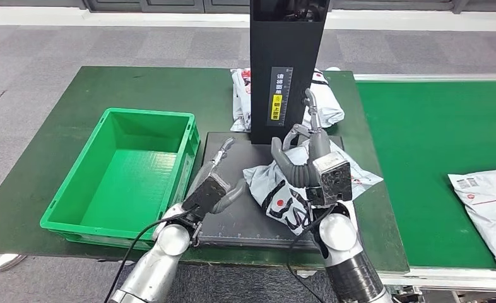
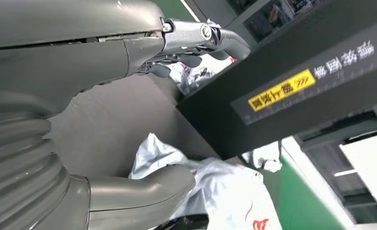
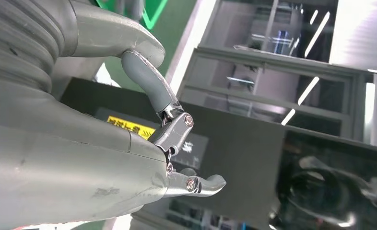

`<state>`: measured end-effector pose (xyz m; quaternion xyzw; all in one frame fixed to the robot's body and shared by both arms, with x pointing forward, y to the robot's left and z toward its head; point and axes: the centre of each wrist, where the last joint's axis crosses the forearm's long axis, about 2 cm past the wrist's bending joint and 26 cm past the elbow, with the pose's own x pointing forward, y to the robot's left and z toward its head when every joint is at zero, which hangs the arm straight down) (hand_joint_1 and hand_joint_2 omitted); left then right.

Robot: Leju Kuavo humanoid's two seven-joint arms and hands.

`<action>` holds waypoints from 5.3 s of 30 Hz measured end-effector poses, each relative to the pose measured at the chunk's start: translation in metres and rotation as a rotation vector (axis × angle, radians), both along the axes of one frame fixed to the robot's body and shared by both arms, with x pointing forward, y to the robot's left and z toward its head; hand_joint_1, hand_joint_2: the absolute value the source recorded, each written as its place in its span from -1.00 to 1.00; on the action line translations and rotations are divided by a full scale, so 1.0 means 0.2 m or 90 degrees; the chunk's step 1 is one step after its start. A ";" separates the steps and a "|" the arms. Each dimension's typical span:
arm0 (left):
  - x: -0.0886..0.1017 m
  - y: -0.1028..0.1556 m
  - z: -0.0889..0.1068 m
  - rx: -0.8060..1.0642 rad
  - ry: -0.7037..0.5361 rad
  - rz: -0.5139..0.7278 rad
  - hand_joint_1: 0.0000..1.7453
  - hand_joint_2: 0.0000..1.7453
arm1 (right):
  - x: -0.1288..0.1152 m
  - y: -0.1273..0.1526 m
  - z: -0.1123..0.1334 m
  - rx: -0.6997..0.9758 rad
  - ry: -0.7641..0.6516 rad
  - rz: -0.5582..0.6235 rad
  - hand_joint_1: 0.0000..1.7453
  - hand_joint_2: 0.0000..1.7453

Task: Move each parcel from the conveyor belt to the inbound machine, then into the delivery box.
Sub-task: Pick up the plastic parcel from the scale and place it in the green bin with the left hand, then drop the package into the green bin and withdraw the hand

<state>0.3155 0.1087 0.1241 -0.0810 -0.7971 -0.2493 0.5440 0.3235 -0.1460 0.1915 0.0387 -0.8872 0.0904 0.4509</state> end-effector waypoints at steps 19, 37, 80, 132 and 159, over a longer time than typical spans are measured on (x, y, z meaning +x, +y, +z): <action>-0.04 -0.39 0.05 0.432 -0.121 -0.039 -1.00 1.00 | -0.23 -0.15 -0.09 0.123 0.047 -0.176 -1.00 1.00; -0.13 -0.55 -0.02 0.666 -0.234 -0.076 -1.00 1.00 | -0.30 -0.24 -0.07 0.139 0.055 -0.203 -1.00 1.00; -0.03 -0.51 -0.03 0.812 -0.432 -0.008 1.00 1.00 | -0.29 -0.23 -0.06 0.184 0.047 -0.159 -1.00 1.00; 0.29 0.80 0.38 0.463 -0.261 0.795 -1.00 -1.00 | -0.51 -0.43 -0.44 0.172 0.195 -0.294 -1.00 1.00; 0.45 0.61 0.22 0.340 0.052 0.508 -1.00 -1.00 | -0.57 -0.45 -0.46 0.150 0.241 -0.276 -1.00 1.00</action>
